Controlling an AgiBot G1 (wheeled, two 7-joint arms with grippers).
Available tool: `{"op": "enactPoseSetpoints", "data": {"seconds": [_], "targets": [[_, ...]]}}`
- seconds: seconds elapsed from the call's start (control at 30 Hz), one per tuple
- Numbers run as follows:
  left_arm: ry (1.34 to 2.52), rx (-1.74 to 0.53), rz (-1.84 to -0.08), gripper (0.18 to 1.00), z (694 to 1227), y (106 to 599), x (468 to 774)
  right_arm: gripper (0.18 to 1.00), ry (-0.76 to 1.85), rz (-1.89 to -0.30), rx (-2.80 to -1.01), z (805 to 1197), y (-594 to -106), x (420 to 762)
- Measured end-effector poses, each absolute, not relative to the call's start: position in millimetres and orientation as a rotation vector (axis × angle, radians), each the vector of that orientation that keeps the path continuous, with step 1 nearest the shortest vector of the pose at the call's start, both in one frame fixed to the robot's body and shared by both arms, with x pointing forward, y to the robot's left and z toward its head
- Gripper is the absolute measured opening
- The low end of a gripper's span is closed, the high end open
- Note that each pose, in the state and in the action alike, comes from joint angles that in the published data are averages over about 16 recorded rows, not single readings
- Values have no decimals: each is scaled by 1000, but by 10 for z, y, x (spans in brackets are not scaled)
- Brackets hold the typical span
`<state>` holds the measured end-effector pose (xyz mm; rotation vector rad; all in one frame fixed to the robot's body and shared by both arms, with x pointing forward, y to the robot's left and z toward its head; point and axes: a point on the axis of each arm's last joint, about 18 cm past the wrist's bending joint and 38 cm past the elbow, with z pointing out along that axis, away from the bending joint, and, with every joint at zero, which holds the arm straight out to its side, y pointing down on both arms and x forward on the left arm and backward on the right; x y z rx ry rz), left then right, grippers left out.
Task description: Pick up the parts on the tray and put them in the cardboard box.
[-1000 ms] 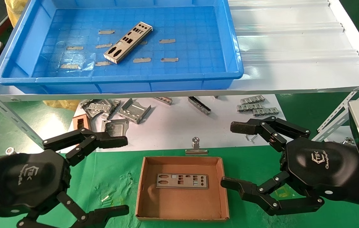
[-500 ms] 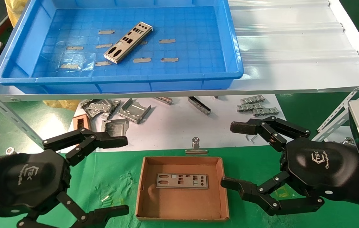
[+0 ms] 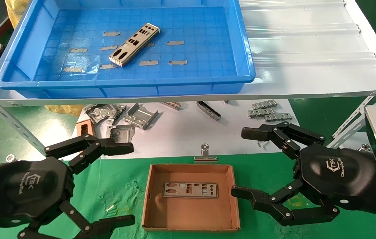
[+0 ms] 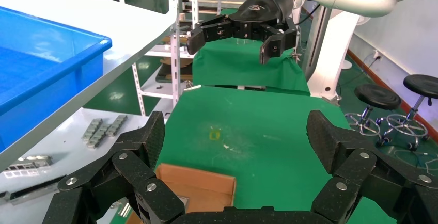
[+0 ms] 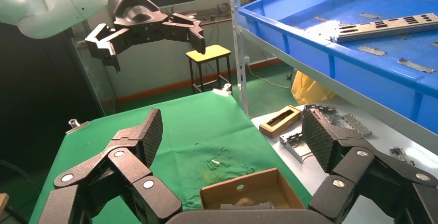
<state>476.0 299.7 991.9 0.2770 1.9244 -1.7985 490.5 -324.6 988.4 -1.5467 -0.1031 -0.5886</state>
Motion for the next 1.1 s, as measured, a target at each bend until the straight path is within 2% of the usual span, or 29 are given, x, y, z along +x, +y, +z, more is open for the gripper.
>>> {"op": "enactPoseSetpoints", "data": {"seconds": [1.1], "targets": [[1924,277,-1798,1001,9919,2997,4760,1001,-103,-589,-1547,9884,-3246,4905]]}}
